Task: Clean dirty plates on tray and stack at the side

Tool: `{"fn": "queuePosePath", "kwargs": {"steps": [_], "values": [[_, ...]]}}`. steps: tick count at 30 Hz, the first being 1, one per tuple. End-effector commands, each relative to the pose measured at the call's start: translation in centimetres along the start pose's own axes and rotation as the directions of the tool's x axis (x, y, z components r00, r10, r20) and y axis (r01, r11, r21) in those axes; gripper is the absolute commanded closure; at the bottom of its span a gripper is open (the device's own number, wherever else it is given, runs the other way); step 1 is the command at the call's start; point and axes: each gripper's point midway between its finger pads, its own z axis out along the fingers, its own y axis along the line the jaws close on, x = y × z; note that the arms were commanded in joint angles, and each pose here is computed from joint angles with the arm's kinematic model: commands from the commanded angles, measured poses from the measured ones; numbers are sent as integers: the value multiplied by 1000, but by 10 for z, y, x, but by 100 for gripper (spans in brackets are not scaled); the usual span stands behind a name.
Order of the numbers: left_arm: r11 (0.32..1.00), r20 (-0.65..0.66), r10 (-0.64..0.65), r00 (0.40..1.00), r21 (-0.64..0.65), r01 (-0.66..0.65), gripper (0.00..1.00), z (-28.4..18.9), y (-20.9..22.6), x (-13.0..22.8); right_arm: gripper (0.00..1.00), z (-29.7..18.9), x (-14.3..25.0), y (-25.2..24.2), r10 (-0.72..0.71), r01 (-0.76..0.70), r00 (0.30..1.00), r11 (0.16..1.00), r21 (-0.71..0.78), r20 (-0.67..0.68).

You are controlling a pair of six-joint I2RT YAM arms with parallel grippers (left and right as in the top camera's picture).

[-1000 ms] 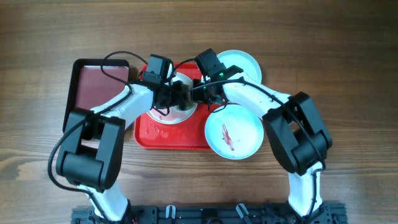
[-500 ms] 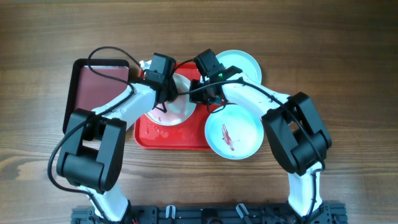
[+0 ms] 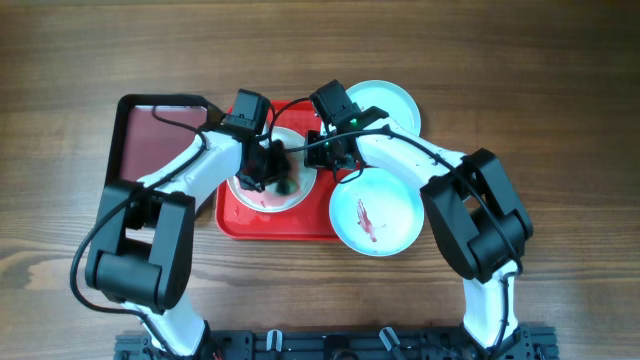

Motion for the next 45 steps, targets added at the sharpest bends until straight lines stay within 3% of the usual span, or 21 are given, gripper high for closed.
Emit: {"fn": "queuePosePath", "kwargs": {"steps": [1, 4, 6, 10, 13, 20, 28, 38, 45], "values": [[979, -141, 115, 983, 185, -88, 96, 17, -25, 34, 96, 0, -2, -10, 36, -37, 999, 999, 22, 9], [970, -25, 151, 988, 194, -143, 96, 18, -33, 9, 96, 0, 0, -8, 16, -16, 1000, 1000, 13, 0], [981, 73, 137, 988, 132, -145, 96, 19, -28, -14, 96, 0, -1, -8, 16, -16, 1000, 1000, 13, 1], [994, 259, 27, 965, -114, 2, 96, 13, 15, -51, 96, 0, -1, -8, 18, -18, 1000, 1000, 12, 1], [970, 346, -13, 938, -224, 96, 96, 3, 36, -63, 96, 0, -1, -8, 17, -17, 1000, 1000, 12, 2], [929, 289, -45, 956, -339, 146, 96, -30, 40, -58, 96, 0, -1, -8, 15, -15, 1000, 1000, 12, 1], [886, 195, -89, 977, -432, 167, 96, -104, 34, -55, 96, 0, -1, -8, 13, -13, 1000, 1000, 14, 5], [932, 179, -93, 979, -331, 149, 96, -163, 50, -76, 96, -25, -11, 8, -96, 97, 994, 995, -27, 58], [924, 199, -166, 966, -312, 223, 96, -176, 85, -87, 96, -98, -34, 6, -227, 178, 937, 965, 194, 266]]}}
